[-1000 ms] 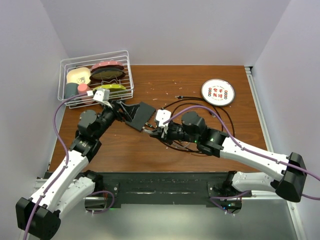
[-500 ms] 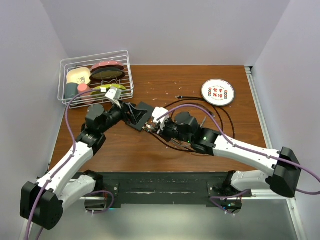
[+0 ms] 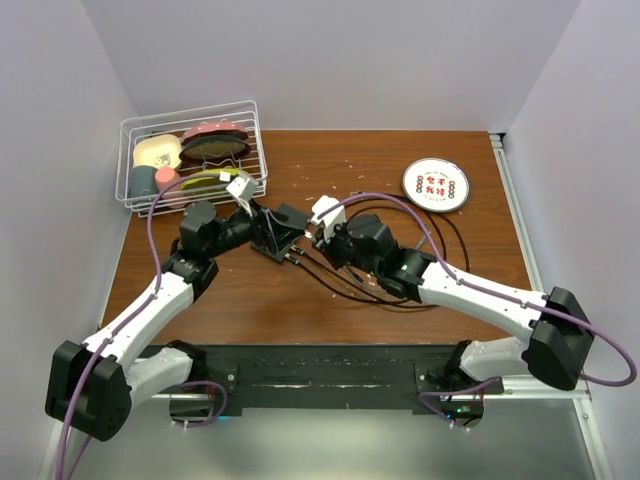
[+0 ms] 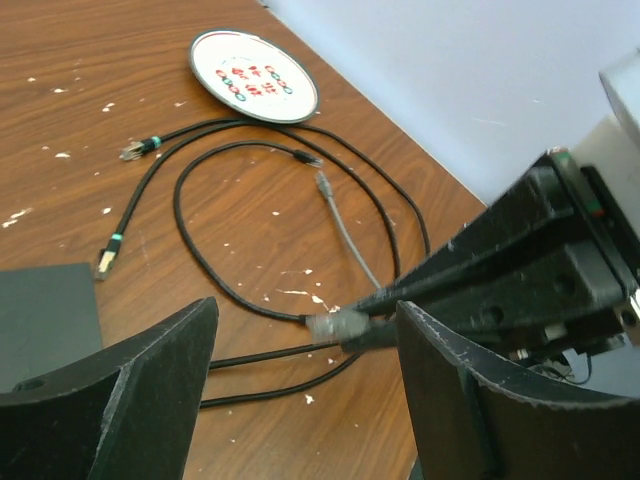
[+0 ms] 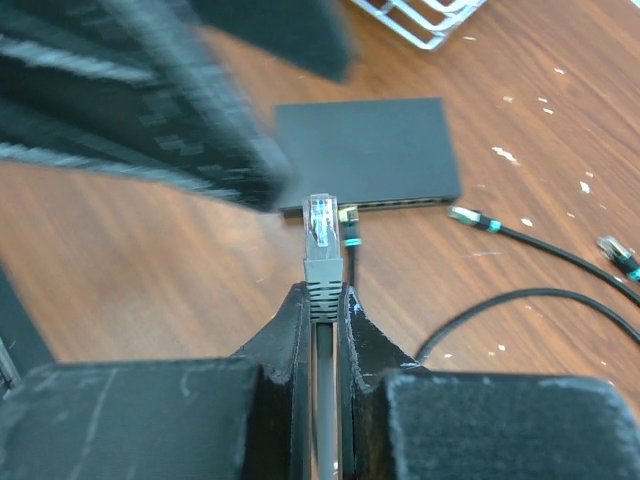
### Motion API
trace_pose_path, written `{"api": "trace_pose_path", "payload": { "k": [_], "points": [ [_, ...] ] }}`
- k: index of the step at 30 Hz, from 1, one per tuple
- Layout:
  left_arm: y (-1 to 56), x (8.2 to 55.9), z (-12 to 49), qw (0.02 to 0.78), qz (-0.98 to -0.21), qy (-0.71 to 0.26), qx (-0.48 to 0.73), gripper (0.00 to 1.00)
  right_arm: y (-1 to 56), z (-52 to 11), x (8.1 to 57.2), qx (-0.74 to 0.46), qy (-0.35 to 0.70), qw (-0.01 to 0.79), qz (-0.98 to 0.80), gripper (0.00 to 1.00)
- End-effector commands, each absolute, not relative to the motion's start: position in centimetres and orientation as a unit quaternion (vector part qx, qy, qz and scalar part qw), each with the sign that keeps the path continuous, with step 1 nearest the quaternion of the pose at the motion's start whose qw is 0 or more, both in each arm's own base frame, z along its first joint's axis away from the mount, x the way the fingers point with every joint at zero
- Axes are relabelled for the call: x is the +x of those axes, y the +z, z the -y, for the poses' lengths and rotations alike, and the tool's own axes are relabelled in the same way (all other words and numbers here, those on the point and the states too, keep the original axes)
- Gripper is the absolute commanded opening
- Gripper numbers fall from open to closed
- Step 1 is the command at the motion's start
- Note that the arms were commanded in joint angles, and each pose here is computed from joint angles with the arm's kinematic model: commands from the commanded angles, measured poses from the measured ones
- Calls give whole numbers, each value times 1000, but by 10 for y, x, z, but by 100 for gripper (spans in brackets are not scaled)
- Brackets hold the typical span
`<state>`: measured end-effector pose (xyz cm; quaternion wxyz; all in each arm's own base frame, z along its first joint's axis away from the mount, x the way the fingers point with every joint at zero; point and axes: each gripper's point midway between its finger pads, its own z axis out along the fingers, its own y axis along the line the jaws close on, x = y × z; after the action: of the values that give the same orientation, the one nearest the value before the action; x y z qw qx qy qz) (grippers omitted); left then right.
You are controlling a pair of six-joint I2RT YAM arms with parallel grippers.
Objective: Insert the plug into the switch port
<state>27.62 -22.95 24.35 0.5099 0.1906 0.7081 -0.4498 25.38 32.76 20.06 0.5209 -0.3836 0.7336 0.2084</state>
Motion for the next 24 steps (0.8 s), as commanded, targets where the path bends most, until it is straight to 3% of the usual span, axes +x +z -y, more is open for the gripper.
{"api": "trace_pose_path", "payload": {
  "k": [1,13,20,24],
  "points": [
    [251,301,221,533,-721,-412,163,77,221,-323,290,-329,230,543,-738,0],
    [181,368,171,515,-771,-365,81,78,138,-326,330,-327,261,445,-792,0],
    [127,399,130,523,-814,-247,55,82,87,-342,348,-339,244,388,-822,0],
    [102,415,129,502,-829,-242,37,83,78,-344,364,-331,221,387,-832,0]
  ]
}}
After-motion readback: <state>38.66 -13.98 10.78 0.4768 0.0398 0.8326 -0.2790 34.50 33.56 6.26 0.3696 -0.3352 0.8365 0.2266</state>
